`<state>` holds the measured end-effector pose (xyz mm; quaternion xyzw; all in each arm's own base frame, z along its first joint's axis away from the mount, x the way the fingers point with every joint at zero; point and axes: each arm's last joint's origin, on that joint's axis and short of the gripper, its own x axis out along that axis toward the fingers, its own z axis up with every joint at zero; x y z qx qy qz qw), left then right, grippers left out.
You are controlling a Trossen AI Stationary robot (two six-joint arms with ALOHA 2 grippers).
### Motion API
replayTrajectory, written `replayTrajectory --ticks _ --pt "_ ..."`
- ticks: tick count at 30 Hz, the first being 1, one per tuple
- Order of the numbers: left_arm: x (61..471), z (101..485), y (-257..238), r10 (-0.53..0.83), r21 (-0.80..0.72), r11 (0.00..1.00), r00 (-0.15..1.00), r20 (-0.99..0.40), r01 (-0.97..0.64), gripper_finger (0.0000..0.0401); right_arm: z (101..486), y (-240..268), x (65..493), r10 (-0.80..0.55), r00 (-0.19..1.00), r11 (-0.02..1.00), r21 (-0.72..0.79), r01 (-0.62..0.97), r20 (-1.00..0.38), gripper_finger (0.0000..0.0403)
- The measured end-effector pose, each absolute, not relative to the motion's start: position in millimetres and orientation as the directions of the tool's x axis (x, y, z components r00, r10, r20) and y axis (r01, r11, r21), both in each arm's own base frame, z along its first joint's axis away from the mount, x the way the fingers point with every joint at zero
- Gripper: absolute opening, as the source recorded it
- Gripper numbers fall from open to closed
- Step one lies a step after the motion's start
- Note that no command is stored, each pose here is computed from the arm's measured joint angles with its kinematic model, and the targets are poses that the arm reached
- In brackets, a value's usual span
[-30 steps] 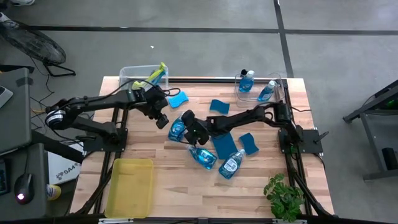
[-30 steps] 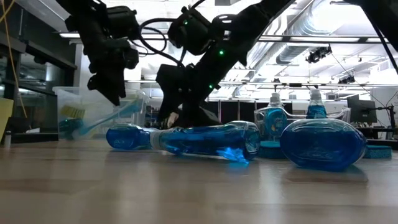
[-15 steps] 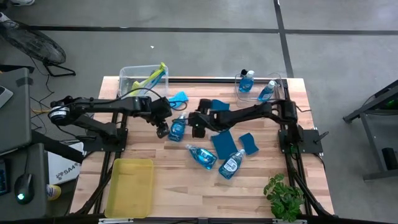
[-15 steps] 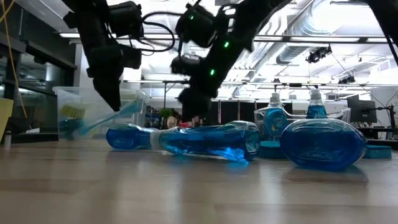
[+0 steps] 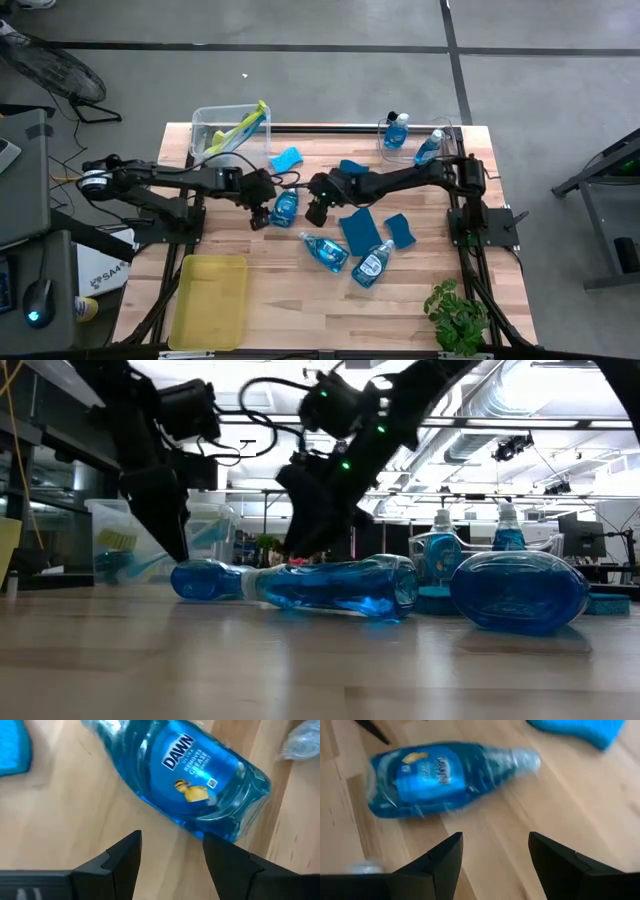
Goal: Pick & Place Kitchen Sink Supplies
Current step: Put the top soap dispenser into the transparent bin
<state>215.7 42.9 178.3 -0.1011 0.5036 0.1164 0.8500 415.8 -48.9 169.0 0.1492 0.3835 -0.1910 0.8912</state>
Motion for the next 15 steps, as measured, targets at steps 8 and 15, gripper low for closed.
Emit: replayTrajectory --ticks 8,15 --pt "214.5 173.6 40.6 0.037 -0.106 0.964 0.521 -0.852 -0.243 0.0209 140.5 -62.2 392.7 -0.044 0.868 0.681 0.62 0.389 -0.495 0.022" --pt "218.9 176.3 41.2 0.035 -0.104 0.972 0.568 -0.822 -0.211 0.0209 127.7 -63.2 378.3 -0.059 0.901 0.483 0.778 0.402 -0.429 0.022"
